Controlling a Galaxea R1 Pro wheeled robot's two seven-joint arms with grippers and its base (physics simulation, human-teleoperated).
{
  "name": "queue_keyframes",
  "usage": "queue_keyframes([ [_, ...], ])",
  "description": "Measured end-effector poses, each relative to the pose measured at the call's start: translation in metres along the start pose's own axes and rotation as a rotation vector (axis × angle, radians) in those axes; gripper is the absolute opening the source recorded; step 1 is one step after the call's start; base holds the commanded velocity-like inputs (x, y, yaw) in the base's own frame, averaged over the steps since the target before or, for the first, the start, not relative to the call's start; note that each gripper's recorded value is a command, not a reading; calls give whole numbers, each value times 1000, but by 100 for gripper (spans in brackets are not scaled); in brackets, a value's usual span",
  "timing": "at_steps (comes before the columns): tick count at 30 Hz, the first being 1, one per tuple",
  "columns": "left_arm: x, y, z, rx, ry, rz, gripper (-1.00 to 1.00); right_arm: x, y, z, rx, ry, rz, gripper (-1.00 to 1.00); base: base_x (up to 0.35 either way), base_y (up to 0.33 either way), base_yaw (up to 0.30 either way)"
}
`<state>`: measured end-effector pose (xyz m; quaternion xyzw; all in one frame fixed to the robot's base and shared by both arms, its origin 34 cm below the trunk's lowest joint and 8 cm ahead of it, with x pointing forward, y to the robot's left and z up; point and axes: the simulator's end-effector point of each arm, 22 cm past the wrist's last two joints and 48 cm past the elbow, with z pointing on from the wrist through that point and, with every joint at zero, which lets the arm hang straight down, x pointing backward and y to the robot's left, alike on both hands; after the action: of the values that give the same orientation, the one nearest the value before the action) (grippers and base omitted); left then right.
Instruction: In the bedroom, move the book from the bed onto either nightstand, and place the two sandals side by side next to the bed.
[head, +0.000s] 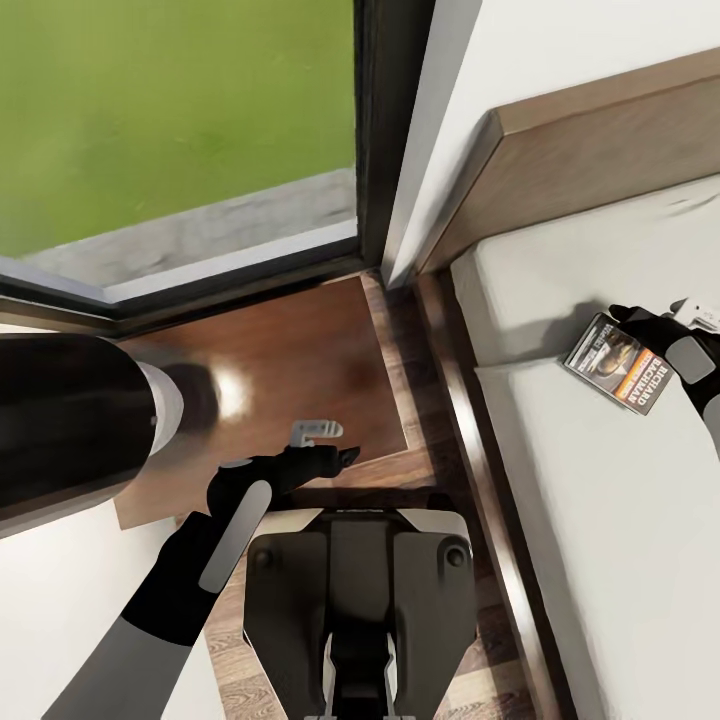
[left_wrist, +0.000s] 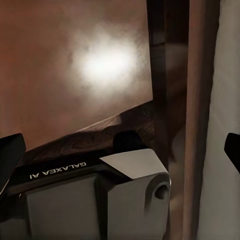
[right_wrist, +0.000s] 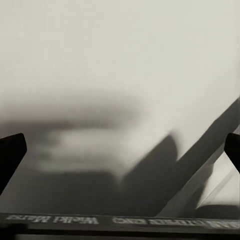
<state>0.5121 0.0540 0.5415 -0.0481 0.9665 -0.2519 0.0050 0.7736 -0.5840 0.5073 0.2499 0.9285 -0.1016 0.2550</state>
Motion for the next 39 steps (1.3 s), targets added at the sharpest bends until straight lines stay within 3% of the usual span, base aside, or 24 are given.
queue_keyframes([
  [31, 0, 0, 0, 0, -1, -1, 100, 0, 0, 0, -3, 3, -4, 100, -1, 0, 0],
  [39, 0, 0, 0, 0, -1, -1, 100, -2, 1, 0, -3, -2, -4, 100, -150, 0, 0],
])
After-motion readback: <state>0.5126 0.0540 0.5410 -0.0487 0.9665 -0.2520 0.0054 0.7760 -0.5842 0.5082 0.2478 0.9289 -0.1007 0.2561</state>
